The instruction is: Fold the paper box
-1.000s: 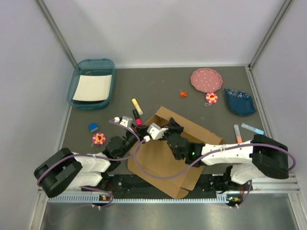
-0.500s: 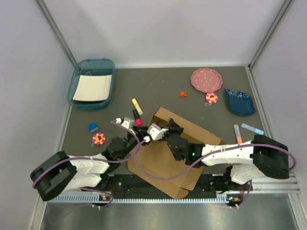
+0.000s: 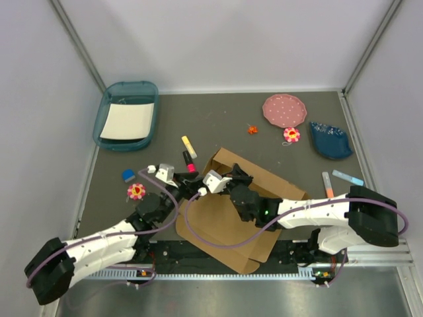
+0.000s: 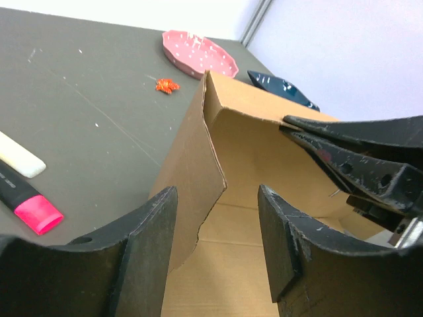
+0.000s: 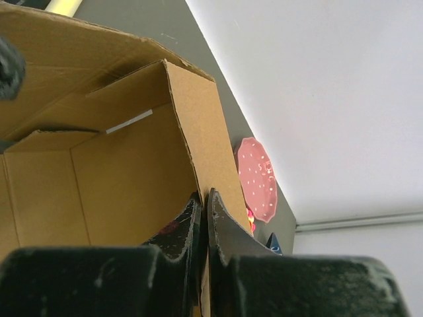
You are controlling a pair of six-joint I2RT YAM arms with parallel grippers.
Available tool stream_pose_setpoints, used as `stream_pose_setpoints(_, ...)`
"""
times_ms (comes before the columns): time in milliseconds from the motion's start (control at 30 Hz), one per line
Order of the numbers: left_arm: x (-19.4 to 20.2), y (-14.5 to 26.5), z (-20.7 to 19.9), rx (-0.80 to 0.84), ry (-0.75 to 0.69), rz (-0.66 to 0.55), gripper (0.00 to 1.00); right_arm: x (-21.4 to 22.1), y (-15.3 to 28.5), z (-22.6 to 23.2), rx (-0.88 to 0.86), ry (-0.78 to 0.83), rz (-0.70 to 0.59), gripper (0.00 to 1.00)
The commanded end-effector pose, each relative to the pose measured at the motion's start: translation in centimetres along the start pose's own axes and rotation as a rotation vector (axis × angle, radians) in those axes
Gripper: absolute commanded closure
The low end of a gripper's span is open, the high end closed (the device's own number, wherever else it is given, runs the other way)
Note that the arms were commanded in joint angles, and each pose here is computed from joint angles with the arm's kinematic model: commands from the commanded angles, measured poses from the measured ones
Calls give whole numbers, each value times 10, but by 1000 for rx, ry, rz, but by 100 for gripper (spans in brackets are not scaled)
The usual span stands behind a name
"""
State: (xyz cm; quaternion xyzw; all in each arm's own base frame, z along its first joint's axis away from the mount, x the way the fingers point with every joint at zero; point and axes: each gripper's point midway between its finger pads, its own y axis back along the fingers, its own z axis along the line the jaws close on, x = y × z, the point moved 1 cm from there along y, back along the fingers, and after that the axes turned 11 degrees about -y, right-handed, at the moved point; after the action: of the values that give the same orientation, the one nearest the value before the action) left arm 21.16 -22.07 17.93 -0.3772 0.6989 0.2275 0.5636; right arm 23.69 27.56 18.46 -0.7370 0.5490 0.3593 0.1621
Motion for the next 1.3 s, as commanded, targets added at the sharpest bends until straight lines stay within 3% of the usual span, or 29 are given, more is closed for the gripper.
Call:
stream_pose_setpoints(0,-23,8,5,-41,-12,-54,42,50,8,46,-167,106,120,100)
stream_pose_setpoints(167,-34,19,11,-67,12,-119,40,50,8,47,-168,98,118,100)
stream_pose_setpoints(300,-20,23,44,-253,74,-118,44,49,8,48,-171,97,116,100)
stream_pose_setpoints(367,-12,21,52,-303,64,-88,47,48,8,48,-173,94,114,100)
stream_pose_setpoints(500,32,7,68,-401,-26,102,48,47,7,50,-180,90,111,100)
stream_pose_setpoints(667,21,-6,49,-274,5,-14,40,49,8,52,-185,94,117,100)
stream_pose_setpoints(1000,12,-29,17,-107,-8,-50,36,50,10,56,-195,93,117,100)
stream_pose_setpoints(1267,22,-40,12,-67,-28,-49,34,46,9,59,-206,81,110,100)
